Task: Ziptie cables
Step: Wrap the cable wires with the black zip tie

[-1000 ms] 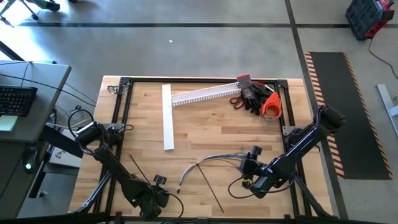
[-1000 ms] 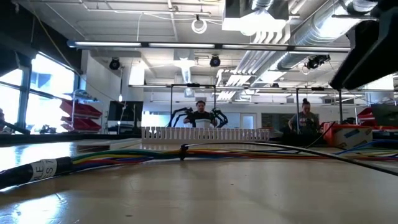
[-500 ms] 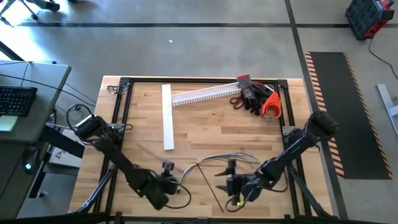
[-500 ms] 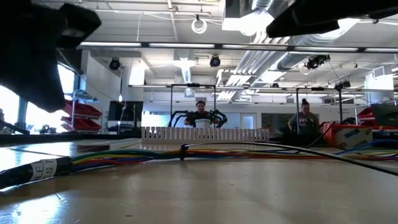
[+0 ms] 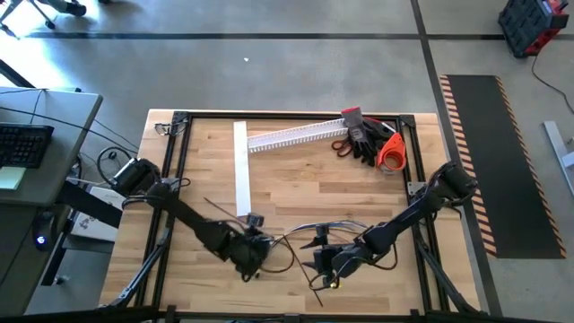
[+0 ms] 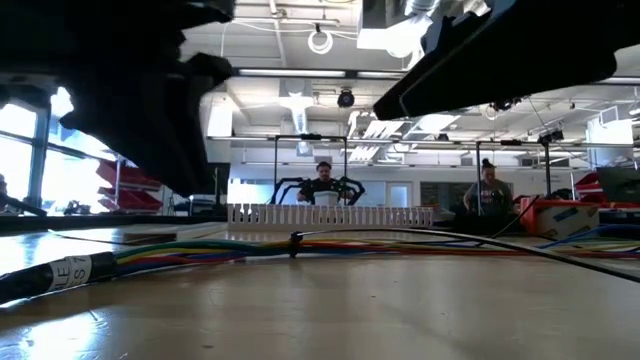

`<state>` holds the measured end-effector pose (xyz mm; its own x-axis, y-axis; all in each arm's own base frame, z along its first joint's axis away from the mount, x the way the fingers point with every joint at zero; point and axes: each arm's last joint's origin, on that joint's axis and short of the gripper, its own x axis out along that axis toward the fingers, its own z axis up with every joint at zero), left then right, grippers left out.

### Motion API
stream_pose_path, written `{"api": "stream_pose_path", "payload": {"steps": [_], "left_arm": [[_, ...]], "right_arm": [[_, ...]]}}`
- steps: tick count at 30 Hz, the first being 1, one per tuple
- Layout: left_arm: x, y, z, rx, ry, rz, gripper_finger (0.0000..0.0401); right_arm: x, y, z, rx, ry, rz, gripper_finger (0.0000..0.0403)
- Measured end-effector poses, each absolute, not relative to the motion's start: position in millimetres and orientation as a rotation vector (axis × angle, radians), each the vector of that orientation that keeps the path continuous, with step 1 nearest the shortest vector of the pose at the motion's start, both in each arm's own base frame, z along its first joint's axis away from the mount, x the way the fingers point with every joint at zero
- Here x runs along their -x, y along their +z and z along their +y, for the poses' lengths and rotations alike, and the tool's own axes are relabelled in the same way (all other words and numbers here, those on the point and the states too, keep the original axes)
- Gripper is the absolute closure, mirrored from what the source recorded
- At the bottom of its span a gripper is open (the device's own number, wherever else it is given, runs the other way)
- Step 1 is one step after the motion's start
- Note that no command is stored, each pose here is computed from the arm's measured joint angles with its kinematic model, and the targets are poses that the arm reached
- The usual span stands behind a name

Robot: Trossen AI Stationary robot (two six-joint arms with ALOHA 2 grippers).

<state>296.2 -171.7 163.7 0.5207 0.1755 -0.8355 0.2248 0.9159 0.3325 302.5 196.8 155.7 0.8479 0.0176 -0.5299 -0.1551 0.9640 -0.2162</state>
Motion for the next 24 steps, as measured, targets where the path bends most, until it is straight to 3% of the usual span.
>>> {"api": "stream_pose_path", "payload": {"steps": [6,12,16,24], "left_arm": [[-303.9,135.5,-136.2,-0.360,-0.160,1.032,0.0283],[-301.0,121.8,-117.4,-0.384,-0.157,1.005,0.0278],[-296.5,112.7,-109.4,-0.342,-0.199,0.997,0.0299],[-292.9,100.3,-90.5,-0.198,-0.248,0.975,0.0393]], "right_arm": [[-301.0,154.9,198.0,0.237,0.089,0.562,0.0203],[-299.8,154.1,198.1,0.209,0.077,0.574,0.0203],[-299.6,153.7,197.9,0.206,0.072,0.579,0.0203],[-299.7,154.2,198.1,0.196,0.069,0.573,0.0203]]}}
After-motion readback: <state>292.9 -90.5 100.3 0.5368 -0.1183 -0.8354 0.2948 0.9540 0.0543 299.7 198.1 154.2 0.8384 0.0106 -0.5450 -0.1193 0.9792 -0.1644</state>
